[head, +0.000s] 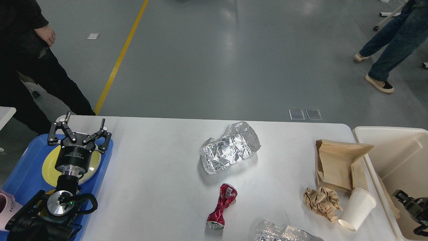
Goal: Tidy desktop
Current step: 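Raise the right gripper out of the bin and move it back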
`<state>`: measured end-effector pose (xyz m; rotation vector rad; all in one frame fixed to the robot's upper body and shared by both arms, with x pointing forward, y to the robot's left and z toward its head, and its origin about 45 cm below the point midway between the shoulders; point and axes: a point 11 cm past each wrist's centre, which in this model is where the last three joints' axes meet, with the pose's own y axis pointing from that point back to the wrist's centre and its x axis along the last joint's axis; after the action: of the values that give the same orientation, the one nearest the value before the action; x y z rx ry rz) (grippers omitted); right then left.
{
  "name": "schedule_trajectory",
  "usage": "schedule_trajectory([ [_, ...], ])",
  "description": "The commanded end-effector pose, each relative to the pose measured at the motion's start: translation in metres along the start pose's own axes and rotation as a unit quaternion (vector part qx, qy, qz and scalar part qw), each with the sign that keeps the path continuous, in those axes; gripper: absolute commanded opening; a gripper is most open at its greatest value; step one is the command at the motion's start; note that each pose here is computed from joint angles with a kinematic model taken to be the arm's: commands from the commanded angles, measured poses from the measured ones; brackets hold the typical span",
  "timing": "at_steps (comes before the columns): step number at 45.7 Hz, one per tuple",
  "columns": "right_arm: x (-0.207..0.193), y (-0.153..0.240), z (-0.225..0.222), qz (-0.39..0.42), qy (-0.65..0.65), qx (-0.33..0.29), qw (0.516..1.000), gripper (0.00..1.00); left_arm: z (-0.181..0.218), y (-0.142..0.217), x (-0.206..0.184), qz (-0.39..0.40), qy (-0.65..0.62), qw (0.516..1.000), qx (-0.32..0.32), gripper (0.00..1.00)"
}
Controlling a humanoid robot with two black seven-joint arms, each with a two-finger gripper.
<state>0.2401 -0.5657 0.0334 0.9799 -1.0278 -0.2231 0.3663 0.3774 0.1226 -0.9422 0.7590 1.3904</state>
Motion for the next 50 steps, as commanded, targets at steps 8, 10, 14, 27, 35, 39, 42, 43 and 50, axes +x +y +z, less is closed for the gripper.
schedule_trajectory([
  [8,0.075,0.045,-0.003,-0.032,0.032,-0.01,0.999,1.0,0.0,0.0,0.0,0.0,0.0,1.0,0.0,0.96],
  [10,0.087,0.058,-0.012,-0.041,0.05,-0.005,0.998,1.0,0.001,0.0,0.0,0.0,-0.001,1.0,0.0,0.96],
  [14,0.107,0.089,-0.034,-0.07,0.091,0.005,0.993,1.0,0.001,0.0,0.0,0.0,-0.001,1.0,0.0,0.96],
  [27,0.145,0.217,-0.119,-0.195,0.193,0.078,0.959,1.0,0.0,0.0,0.0,-0.001,0.0,1.0,0.0,0.96],
  [35,0.142,0.309,-0.15,-0.231,0.276,0.104,0.927,1.0,0.0,0.0,0.0,0.0,0.0,1.0,0.0,0.96],
  [39,0.139,0.347,-0.151,-0.245,0.292,0.127,0.916,1.0,0.0,0.0,0.0,0.0,0.0,1.0,0.0,0.96],
  [42,0.135,0.375,-0.152,-0.24,0.305,0.146,0.91,1.0,0.0,0.0,0.0,0.0,0.0,1.0,0.0,0.96],
  [43,0.132,0.383,-0.151,-0.24,0.311,0.151,0.907,1.0,0.0,0.0,0.0,0.0,0.0,1.0,0.0,0.96],
  [50,0.1,0.445,-0.148,-0.24,0.354,0.202,0.881,1.0,0.0,0.0,0.0,0.0,0.0,1.0,0.0,0.96],
])
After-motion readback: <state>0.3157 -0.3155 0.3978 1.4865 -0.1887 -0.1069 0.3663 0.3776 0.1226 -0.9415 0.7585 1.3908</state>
